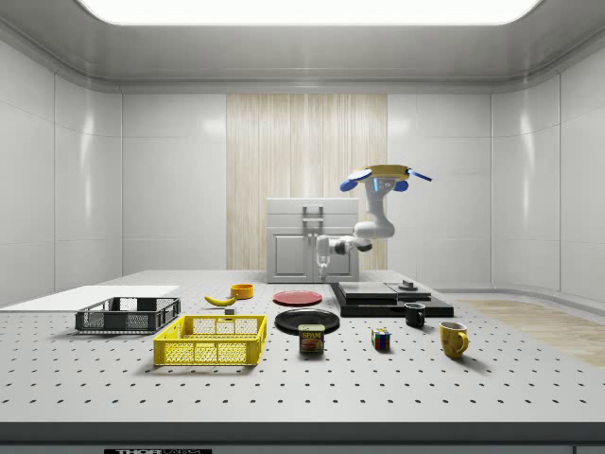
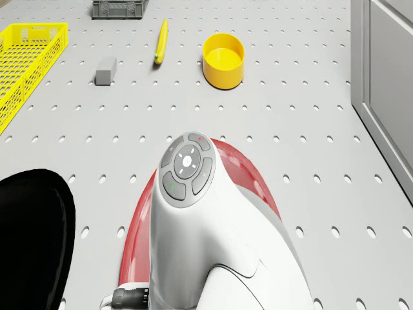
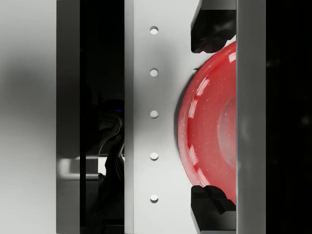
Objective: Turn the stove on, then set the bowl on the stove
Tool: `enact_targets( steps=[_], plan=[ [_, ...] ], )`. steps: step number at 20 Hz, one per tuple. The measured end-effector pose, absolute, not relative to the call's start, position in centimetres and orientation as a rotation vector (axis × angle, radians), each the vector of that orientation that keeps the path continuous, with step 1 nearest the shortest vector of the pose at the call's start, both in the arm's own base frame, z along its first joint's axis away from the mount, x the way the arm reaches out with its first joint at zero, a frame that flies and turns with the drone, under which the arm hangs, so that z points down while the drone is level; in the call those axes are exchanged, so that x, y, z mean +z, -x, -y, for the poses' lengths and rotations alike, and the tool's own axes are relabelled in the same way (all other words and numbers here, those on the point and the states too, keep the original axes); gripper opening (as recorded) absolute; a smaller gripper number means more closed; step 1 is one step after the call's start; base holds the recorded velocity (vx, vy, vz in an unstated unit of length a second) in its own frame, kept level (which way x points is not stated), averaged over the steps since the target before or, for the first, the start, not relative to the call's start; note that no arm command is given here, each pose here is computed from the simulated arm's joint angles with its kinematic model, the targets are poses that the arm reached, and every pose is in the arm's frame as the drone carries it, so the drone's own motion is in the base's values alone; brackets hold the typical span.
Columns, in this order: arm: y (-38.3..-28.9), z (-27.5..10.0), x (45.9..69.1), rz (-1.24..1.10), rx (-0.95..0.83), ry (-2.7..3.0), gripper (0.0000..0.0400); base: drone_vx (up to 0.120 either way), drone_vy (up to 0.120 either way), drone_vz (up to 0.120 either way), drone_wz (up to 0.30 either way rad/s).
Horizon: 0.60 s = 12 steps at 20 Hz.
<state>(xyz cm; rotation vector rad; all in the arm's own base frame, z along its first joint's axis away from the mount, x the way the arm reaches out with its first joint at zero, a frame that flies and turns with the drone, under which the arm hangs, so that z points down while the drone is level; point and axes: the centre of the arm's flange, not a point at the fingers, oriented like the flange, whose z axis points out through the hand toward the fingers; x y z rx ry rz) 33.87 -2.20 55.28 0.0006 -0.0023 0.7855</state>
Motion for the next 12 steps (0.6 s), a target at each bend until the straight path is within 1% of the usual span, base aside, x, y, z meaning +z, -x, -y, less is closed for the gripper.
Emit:
enact_targets(
  steps=[12],
  plan=[
    [-33.87, 2.20, 55.28, 0.002, 0.786, -0.001, 0.0400, 0.120, 0.000, 0.000, 0.000]
  ],
)
